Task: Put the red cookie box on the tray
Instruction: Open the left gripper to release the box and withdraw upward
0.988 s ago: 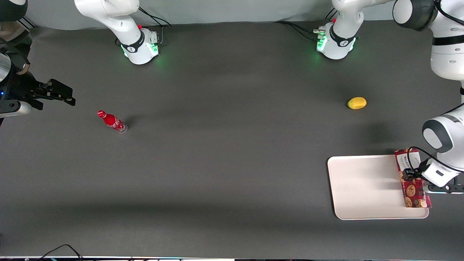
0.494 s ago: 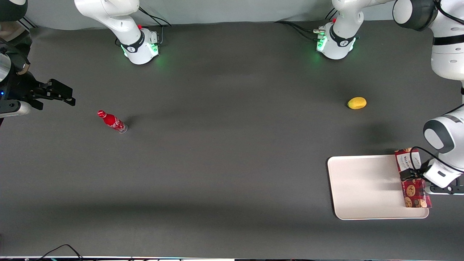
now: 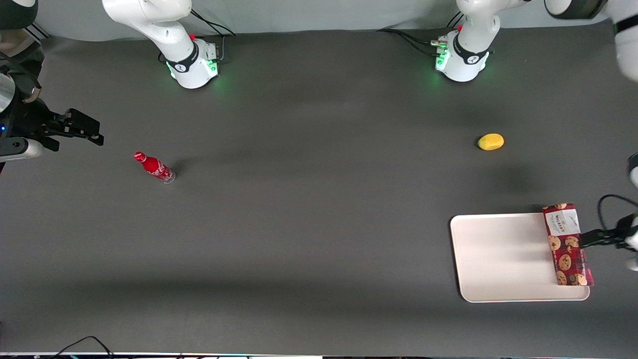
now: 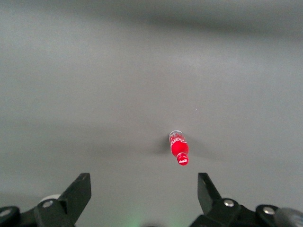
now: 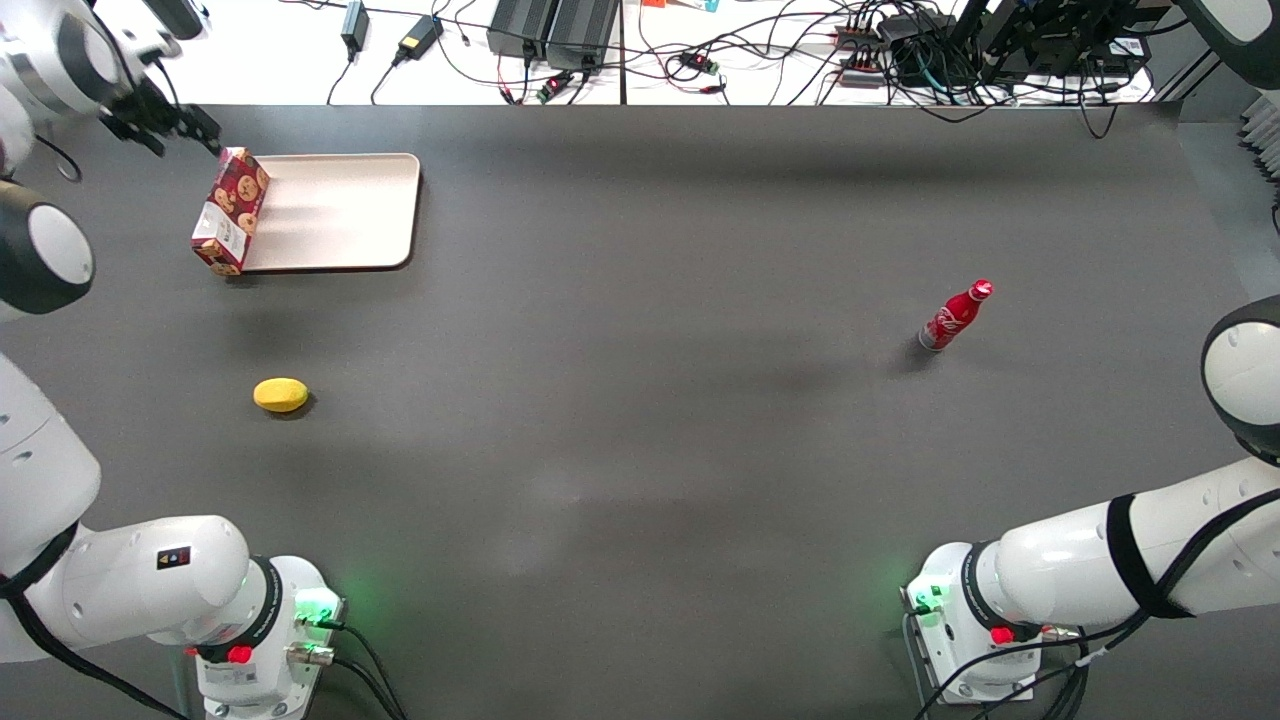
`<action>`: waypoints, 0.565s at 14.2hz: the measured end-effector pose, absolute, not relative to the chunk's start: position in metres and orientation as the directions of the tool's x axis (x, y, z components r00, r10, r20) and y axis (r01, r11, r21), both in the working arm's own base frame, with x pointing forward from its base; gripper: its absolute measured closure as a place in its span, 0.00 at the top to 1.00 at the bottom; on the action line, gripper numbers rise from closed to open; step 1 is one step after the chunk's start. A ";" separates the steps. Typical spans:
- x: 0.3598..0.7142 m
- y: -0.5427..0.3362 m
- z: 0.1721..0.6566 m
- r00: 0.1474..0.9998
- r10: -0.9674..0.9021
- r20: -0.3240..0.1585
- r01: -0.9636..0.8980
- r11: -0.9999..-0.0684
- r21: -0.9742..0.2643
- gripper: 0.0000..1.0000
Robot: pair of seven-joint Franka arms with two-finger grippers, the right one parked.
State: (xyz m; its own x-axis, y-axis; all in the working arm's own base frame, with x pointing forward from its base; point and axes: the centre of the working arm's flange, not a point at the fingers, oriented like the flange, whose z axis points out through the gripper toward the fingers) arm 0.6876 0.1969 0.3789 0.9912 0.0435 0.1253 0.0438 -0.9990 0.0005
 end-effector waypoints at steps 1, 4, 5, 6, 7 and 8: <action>0.679 0.194 0.410 0.992 0.072 0.105 0.071 -0.997 0.015 1.00; 0.631 0.179 0.506 0.995 0.096 0.010 0.096 -0.994 0.054 1.00; 0.610 0.173 0.536 0.995 0.094 -0.014 0.094 -0.993 0.065 1.00; 0.589 0.165 0.563 0.996 0.087 -0.035 0.089 -0.993 0.075 1.00; 0.571 0.155 0.581 0.996 0.075 -0.052 0.079 -0.993 0.083 1.00; 0.556 0.143 0.594 0.996 0.062 -0.065 0.068 -0.994 0.089 1.00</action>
State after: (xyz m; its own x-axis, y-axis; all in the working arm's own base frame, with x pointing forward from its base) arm 0.5564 0.1430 0.5944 0.9959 0.0623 -0.0649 0.0680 -0.9938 0.0885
